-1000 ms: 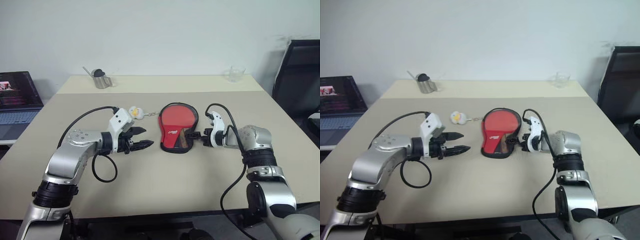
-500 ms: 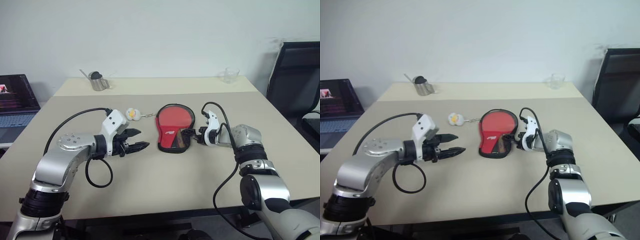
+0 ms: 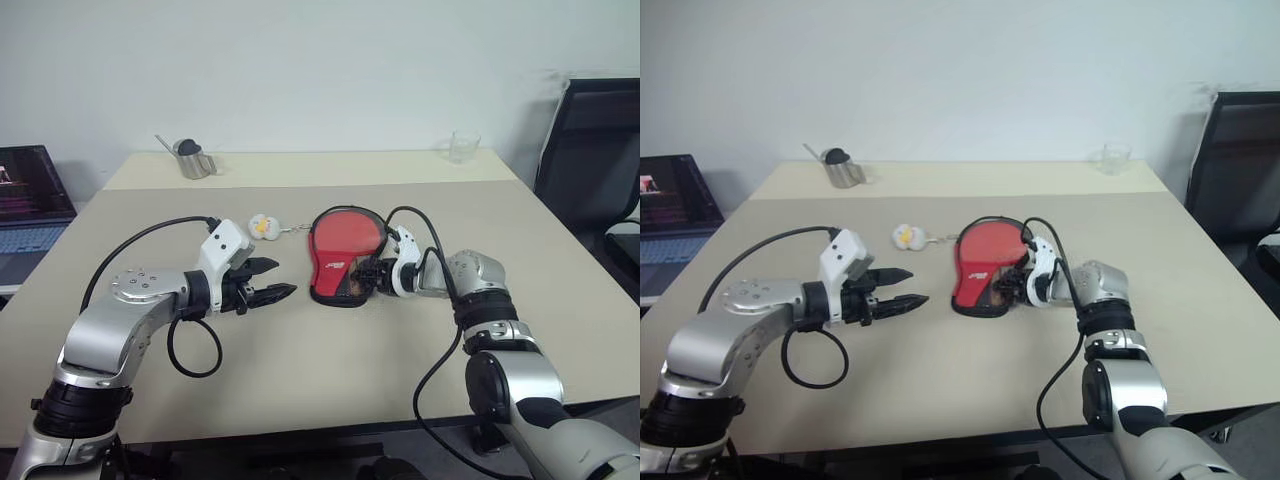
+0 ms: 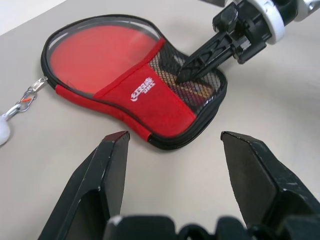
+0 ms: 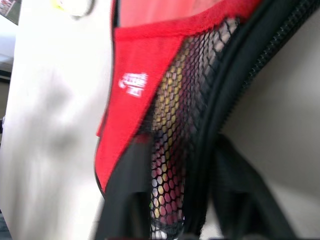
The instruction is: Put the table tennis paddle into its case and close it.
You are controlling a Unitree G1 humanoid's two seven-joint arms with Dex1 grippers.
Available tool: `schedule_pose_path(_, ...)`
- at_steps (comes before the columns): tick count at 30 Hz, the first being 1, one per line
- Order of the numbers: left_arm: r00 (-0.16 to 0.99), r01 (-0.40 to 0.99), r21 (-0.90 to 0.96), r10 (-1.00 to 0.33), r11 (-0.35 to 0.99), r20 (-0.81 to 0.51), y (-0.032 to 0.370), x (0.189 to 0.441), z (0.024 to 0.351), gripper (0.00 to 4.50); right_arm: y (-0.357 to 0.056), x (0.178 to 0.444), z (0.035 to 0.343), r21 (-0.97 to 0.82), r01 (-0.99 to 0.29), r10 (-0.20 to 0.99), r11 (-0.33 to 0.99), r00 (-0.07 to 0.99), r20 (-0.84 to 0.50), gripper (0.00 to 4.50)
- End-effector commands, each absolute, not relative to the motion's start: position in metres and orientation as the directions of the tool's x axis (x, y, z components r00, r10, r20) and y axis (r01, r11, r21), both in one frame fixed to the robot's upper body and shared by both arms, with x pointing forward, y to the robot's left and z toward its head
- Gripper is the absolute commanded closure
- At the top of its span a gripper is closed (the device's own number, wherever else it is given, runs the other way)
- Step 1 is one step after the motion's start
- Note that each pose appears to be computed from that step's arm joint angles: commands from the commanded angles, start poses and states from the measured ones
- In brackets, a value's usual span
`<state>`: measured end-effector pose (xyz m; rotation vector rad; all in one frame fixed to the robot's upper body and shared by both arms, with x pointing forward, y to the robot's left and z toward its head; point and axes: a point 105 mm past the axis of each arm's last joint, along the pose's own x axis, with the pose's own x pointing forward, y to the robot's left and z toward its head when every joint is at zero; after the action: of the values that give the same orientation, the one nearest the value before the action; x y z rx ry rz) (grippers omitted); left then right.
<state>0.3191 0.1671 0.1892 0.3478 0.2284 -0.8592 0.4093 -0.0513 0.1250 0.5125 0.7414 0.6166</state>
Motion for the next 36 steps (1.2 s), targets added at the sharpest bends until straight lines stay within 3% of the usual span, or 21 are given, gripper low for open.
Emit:
schedule_pose_path(1,0.646,0.763,0.256,-0.700,0.593,-0.304,0.166,0.317,0.202,1.32,-0.051,0.413,0.139,0.621,-0.355,0.679,0.699,0.603,-0.418,4.32)
schedule_pose_path(2,0.645,0.764,0.256,-0.701,0.593,-0.303,0.165,0.317,0.202,1.32,-0.052,0.413,0.139,0.619,-0.354,0.676,0.701,0.606,-0.420,4.47)
schedule_pose_path(17,0.636,0.771,0.260,-0.704,0.581,-0.316,0.163,0.317,0.200,1.32,-0.061,0.406,0.129,0.598,-0.350,0.668,0.721,0.581,-0.465,4.47)
schedule_pose_path(36,0.610,0.792,0.256,-0.716,0.554,-0.340,0.164,0.320,0.199,1.32,-0.074,0.303,0.107,0.551,-0.583,0.775,0.597,0.241,-0.584,4.47)
